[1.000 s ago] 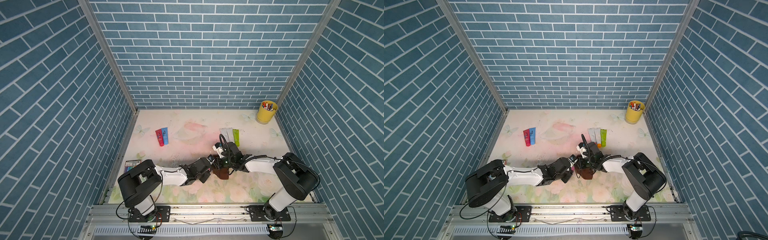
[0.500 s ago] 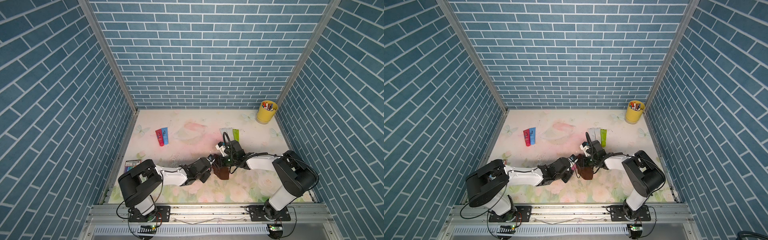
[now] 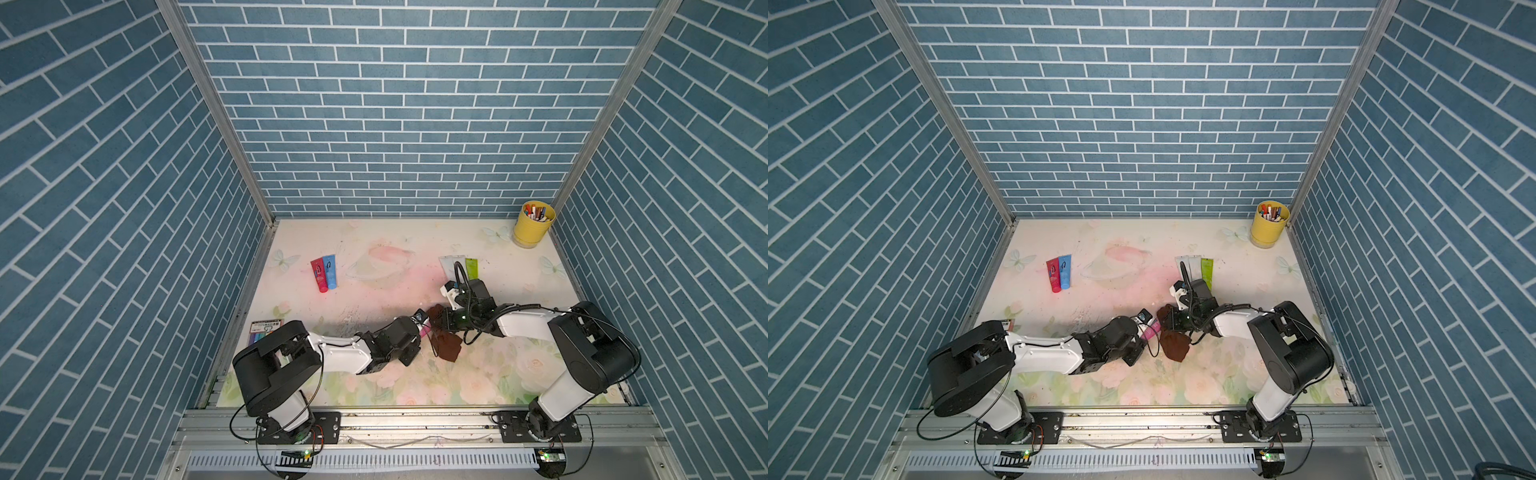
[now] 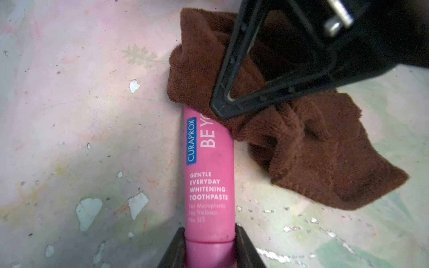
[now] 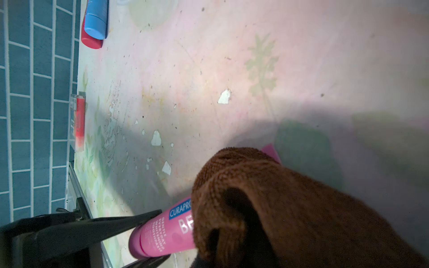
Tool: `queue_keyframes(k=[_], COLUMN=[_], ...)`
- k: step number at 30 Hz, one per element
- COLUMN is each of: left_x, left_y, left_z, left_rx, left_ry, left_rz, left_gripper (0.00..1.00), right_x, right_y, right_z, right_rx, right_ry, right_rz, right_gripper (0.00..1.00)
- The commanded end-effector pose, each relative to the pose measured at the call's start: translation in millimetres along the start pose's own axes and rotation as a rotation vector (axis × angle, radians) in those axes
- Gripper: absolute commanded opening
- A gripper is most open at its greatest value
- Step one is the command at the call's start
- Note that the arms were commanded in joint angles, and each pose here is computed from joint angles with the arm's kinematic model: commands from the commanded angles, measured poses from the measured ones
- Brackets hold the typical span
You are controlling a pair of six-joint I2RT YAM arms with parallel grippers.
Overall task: Wipe the surface of the toothpaste tube
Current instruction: Wipe the dirt from the toothpaste tube.
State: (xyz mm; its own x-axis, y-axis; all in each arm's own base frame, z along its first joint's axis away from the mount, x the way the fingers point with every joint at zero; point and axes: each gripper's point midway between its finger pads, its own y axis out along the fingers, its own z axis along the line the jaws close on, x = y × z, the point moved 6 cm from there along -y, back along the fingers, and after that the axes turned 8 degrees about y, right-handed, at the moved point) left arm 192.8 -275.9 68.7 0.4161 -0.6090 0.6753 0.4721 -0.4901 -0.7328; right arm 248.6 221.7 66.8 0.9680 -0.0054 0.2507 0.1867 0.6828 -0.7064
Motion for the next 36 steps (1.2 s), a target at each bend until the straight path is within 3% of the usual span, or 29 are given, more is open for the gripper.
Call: queue_keyframes(k=[1,6,10,19,26,36], left_x=[-4.4,-4.8,-4.4,-5.1,-15.2,-29.9], left_y=[-4.3,0.8,0.6,-3.7,-17.3,-28.4], left_z=[-12.1,-13.7,-13.8,-12.5,-11.1,-2.9], left_rx=[-0.089,-0.094,-0.095,-0.091,-0.092,-0.040], left_ry=[0.020,0.026,0.026,0.022,-0.018,-0.106], left_rz=[0.020,0.037,0.035,0.023,0.009,0.002], left_gripper=[0.04,0.03,0.03,0.03,0.03,0.03], right_x=[-43.4,-69.1,-81.9,-56.1,-25.4,-34.4], right_y=[-0.5,11.6,14.9,10.1,-10.8,-27.7], right_z=[-72.7,-11.7,2.7,-36.8,-78.2,-74.8], right_rx=[-0.342,-0.197,-0.119,-0.172,-0.333,-0.321], right_ry=[0.130,-0.011,-0.023,0.103,0.198,0.195], right_rz=[0.087,0.190,0.225,0.134,0.012,-0.011], right_gripper=[0.00,0.00,0.00,0.00,0.00,0.00])
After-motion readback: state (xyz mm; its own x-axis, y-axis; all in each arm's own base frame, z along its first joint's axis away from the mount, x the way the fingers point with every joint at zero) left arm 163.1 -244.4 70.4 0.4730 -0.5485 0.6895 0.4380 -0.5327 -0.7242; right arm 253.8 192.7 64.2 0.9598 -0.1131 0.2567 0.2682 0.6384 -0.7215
